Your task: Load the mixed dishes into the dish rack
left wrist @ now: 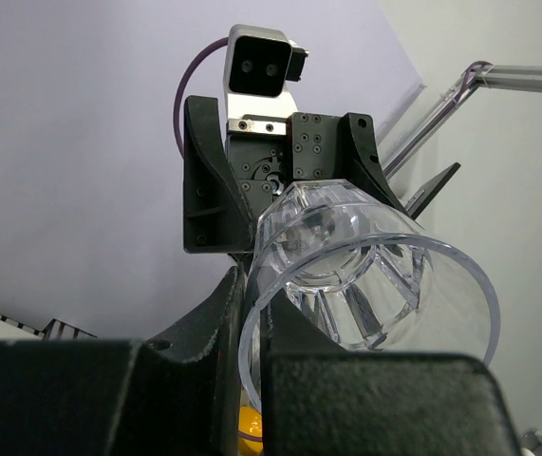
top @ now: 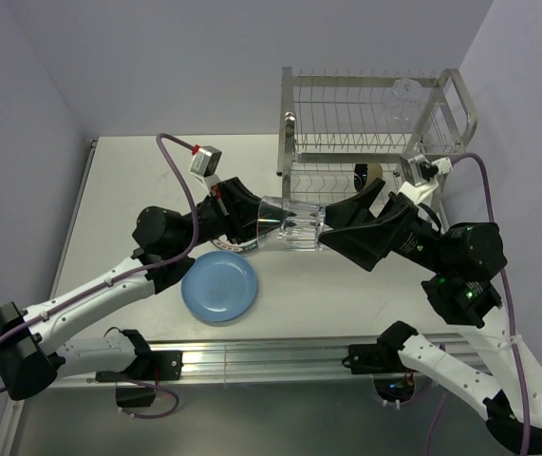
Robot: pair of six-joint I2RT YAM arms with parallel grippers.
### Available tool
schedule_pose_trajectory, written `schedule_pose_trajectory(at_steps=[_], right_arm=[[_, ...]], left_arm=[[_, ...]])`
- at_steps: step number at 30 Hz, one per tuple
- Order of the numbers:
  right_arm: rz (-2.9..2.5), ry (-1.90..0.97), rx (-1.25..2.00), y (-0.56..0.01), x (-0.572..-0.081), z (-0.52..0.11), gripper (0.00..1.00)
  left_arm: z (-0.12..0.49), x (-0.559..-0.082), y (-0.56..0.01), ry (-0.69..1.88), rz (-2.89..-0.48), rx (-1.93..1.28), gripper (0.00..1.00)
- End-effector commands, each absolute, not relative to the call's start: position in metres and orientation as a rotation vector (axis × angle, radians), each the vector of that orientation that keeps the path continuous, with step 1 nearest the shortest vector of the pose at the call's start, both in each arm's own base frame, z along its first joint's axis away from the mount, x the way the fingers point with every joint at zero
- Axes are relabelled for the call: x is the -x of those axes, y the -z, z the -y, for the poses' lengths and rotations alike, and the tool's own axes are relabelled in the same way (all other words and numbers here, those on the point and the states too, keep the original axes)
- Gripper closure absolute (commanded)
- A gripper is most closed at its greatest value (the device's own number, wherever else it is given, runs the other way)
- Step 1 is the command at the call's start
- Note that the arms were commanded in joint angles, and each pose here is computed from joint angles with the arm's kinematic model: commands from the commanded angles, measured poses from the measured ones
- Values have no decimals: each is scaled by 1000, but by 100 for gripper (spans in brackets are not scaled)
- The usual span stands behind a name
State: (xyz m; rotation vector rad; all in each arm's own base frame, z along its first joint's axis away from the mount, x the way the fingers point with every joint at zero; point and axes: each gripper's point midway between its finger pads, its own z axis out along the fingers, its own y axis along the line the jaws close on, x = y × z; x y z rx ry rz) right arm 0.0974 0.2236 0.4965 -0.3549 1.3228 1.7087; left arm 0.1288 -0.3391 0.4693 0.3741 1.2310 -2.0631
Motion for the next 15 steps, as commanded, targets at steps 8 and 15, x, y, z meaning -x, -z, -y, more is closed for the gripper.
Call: schedule_pose_trajectory(at_steps=[8,15], right_arm=[[-1310,-1661,375,-505,-105,-231,19],[-1308,-1573,342,-514,-120,-231,100]], left_arm=[[338,-138,-490,2052,-1183,-324,100],[342,-143,-485,2020,-1220,-327,83]])
